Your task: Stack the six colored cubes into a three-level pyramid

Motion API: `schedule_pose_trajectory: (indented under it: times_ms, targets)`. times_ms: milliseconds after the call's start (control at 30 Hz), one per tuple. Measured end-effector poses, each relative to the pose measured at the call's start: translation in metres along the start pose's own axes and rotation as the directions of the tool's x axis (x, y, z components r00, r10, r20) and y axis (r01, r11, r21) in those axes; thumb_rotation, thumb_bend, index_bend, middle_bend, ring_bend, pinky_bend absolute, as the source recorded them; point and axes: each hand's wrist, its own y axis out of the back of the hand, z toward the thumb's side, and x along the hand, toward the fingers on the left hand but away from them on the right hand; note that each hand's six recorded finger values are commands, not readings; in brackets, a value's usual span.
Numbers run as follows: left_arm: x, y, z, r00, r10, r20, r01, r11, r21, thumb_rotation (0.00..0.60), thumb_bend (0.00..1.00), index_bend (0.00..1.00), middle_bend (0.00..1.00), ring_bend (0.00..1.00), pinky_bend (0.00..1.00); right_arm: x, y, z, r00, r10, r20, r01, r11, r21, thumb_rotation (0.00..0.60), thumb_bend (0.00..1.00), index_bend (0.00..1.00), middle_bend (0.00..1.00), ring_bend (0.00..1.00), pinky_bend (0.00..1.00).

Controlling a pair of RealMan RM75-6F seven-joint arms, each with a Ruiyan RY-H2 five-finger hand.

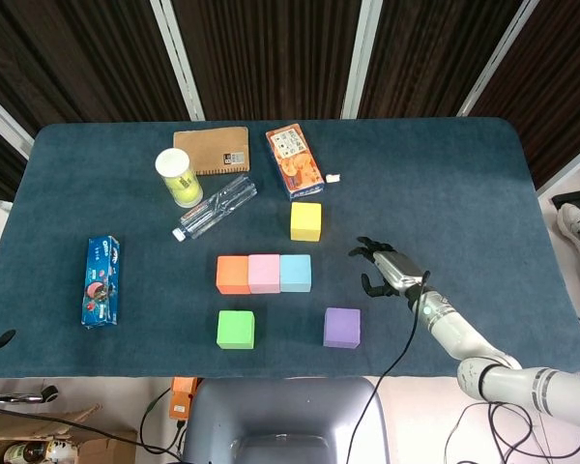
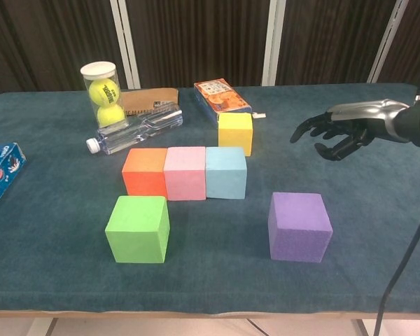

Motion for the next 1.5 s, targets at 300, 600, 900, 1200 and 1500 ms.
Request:
schedule_pose_trajectory:
  times_ms: [300, 600, 900, 1200, 1500]
  targets:
    - [0.001, 0.001, -0.001, 1.000, 0.002, 0.002, -0.002, 1.000, -0.011, 0.600, 0.03, 0.10, 0.03, 0.00, 0.08, -0.021, -0.017, 0.015, 0.998, 0.059, -0.015, -0.059, 0.998, -0.002, 0.469, 0.80, 0.29, 0.00, 0.00, 0.00]
    - [0.001, 0.002, -0.005, 1.000, 0.004, -0.004, -0.004, 1.000, -0.018, 0.600, 0.03, 0.10, 0.03, 0.00, 0.08, -0.032, -0.028, 0.029, 0.996, 0.087, -0.033, -0.088, 0.996, -0.025, 0.465, 0.80, 0.29, 0.00, 0.00, 0.00]
    - [0.001, 0.002, -0.007, 1.000, 0.004, -0.005, -0.004, 1.000, -0.021, 0.600, 0.03, 0.10, 0.03, 0.00, 0.08, -0.039, -0.036, 0.042, 0.993, 0.102, -0.055, -0.105, 0.994, -0.042, 0.465, 0.80, 0.26, 0.00, 0.00, 0.00]
    - [0.001, 0.000, -0.008, 1.000, -0.002, -0.006, 0.002, 1.000, -0.021, 0.600, 0.03, 0.10, 0.03, 0.00, 0.08, -0.043, -0.040, 0.049, 0.992, 0.109, -0.069, -0.112, 0.993, -0.044, 0.465, 0.80, 0.26, 0.00, 0.00, 0.00]
    - [0.002, -0.001, -0.009, 1.000, -0.006, -0.010, 0.006, 1.000, -0.024, 0.600, 0.03, 0.10, 0.03, 0.00, 0.08, -0.046, -0.042, 0.053, 0.991, 0.111, -0.076, -0.115, 0.992, -0.049, 0.465, 0.80, 0.26, 0.00, 0.00, 0.00]
